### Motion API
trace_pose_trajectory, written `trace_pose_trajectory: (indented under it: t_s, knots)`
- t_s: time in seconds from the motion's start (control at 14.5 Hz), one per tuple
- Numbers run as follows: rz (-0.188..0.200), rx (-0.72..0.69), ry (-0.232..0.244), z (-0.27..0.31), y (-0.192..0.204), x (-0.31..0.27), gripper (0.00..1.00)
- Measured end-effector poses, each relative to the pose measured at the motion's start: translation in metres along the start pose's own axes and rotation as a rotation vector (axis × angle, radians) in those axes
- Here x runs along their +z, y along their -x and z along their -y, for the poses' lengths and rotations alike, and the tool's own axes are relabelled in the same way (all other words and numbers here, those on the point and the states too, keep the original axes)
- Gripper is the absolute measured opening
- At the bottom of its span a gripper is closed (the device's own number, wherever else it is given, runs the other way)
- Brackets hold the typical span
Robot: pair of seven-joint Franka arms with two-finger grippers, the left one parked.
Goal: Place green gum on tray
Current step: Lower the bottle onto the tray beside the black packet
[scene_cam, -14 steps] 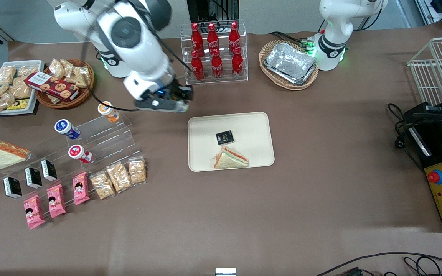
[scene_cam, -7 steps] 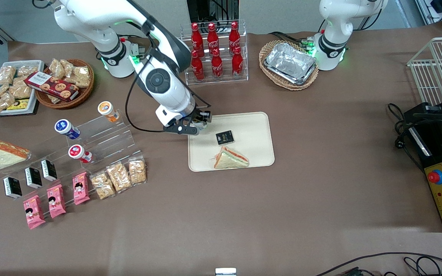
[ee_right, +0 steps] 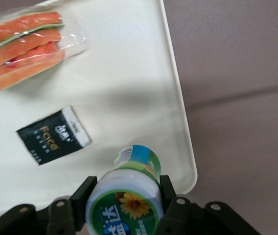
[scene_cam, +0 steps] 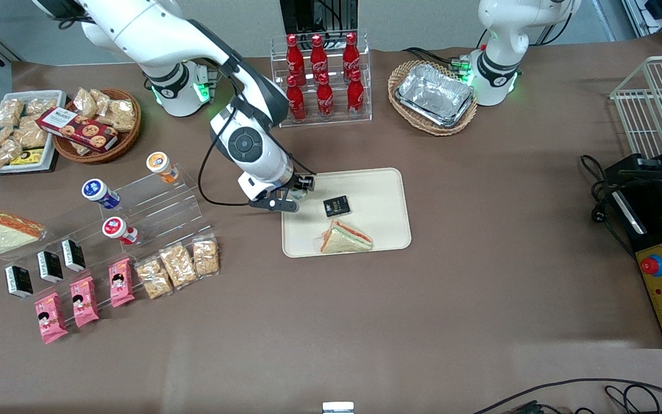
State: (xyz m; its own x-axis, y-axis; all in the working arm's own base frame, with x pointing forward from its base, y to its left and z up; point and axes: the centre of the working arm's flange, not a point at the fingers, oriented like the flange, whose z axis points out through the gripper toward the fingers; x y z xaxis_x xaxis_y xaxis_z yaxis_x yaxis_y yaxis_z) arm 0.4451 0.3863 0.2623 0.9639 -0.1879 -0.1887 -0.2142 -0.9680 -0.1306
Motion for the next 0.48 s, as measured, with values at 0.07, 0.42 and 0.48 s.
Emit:
trace_pose_trajectory:
  t_s: [0.07, 0.42, 0.48]
  knots:
    - [-0.012, -0.005, -0.003, -0.004, 0.000, 0.009, 0.58]
    - [-0.023, -0.014, -0.007, -0.017, 0.005, 0.038, 0.58]
    - [-0.023, -0.013, -0.007, -0.018, 0.005, 0.039, 0.58]
